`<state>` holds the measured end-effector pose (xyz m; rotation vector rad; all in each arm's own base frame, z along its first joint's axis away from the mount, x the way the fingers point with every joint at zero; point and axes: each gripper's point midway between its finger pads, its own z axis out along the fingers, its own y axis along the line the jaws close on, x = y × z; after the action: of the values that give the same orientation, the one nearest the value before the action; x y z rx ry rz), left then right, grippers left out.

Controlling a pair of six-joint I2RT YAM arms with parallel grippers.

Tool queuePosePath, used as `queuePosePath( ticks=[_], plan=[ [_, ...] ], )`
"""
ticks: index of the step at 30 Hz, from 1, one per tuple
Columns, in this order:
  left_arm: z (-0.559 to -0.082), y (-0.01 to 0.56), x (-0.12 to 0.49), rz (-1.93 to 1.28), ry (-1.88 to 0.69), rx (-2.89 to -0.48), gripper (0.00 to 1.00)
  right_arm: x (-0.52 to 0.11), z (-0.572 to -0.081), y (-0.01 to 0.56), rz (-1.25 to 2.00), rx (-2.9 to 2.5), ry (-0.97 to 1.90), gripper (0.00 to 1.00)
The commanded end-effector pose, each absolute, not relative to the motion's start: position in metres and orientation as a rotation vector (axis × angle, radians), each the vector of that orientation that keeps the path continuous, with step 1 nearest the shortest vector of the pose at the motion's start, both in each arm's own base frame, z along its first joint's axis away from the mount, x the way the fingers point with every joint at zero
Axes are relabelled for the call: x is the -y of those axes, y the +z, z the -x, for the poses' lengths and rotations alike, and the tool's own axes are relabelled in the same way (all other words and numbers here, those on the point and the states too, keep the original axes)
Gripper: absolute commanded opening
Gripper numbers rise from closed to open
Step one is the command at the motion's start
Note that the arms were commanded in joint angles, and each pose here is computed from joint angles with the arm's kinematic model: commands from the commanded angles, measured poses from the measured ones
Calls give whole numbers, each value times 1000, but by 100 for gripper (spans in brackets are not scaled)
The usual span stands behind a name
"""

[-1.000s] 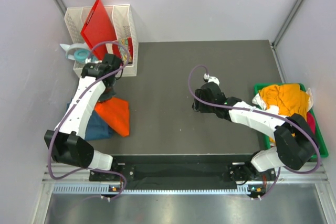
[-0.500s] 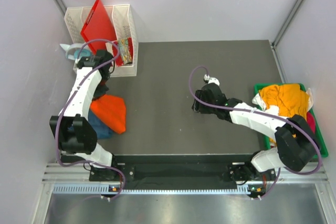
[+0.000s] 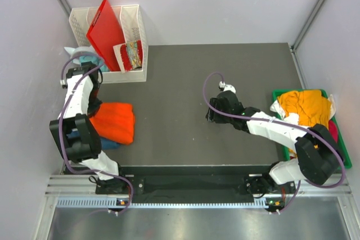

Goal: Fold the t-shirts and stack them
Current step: Put the neatly folded tshirt into the corner of the board with the left arm

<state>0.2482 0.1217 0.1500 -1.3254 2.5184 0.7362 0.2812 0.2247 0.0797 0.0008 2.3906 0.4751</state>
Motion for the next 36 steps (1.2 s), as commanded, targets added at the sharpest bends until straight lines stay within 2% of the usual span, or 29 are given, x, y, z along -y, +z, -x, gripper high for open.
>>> queuePosePath(
  ticks=[1,6,14,20,30,32,35,36],
  plan=[
    [-255,142,-141,1434,720,-2445,0,-231,-282,95,-9,-2335,534,53],
    [-251,138,-157,1528,738,-2414,0,-229,-281,93,-12,-2338,527,53],
    [-215,124,-181,1772,807,-2314,0,-229,-283,93,-31,-2335,527,53],
    [-212,112,-186,1904,727,-2263,0,-230,-282,88,-39,-2352,531,53],
    [-200,72,-181,1828,654,-2458,1,-231,-280,79,-54,-2380,528,53],
    [-202,74,-181,1807,636,-2452,8,-233,-281,79,-59,-2382,535,53],
    [-210,79,-177,1794,566,-2460,25,-235,-281,78,-65,-2383,541,53],
    [-215,83,-175,1776,542,-2454,36,-235,-281,77,-64,-2385,536,53]
  ],
)
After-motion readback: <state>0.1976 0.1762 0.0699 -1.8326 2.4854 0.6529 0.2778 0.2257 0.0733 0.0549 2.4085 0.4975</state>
